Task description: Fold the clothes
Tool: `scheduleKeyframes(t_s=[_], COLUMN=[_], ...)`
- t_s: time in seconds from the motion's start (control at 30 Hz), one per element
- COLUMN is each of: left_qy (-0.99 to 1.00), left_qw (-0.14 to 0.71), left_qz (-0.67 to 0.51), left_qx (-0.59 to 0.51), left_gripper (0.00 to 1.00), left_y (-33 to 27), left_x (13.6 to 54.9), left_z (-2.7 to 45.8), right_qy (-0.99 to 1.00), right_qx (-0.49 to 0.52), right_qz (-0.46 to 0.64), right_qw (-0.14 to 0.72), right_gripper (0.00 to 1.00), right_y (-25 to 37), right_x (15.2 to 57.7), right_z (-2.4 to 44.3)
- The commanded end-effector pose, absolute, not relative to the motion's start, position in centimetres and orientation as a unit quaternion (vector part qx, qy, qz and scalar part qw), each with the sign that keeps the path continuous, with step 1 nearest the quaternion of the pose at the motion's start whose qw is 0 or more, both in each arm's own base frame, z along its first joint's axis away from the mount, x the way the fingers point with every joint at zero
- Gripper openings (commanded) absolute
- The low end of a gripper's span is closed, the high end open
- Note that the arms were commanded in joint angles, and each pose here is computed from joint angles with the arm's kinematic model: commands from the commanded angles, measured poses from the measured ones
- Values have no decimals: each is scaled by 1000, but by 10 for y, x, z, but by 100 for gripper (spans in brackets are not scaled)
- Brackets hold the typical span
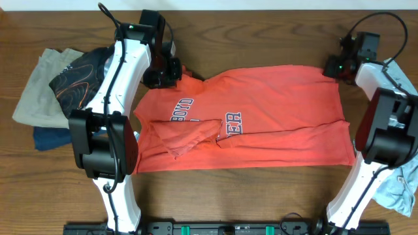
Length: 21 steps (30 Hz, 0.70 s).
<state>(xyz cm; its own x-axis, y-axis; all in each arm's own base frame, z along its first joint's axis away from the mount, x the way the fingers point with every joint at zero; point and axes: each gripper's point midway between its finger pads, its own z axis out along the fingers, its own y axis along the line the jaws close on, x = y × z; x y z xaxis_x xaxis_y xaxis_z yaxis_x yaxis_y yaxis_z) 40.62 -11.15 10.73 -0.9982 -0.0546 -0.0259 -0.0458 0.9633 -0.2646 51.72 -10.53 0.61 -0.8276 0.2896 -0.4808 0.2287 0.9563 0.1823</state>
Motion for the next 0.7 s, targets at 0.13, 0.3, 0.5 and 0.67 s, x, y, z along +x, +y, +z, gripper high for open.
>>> scheduleKeyframes(t_s=[0.13, 0.3, 0.5, 0.67], left_qy=[992, 997, 994, 990], left_qw=[-38, -13, 76, 111], left_qz=[-118, -77, -73, -82], left_qx=[-17, -15, -24, -27], left_gripper=[6, 7, 65, 72], left_y=[-114, -100, -90, -92], left_x=[378, 389, 434, 453], left_z=[104, 101, 104, 105], right_qy=[964, 974, 978, 978], right_qx=[171, 177, 178, 178], right_qz=[16, 12, 15, 16], right_qw=[201, 141, 112, 104], right_gripper=[1, 1, 1, 1], right_y=[-121, -116, -112, -111], right_x=[459, 427, 414, 410], right_z=[66, 64, 60, 59])
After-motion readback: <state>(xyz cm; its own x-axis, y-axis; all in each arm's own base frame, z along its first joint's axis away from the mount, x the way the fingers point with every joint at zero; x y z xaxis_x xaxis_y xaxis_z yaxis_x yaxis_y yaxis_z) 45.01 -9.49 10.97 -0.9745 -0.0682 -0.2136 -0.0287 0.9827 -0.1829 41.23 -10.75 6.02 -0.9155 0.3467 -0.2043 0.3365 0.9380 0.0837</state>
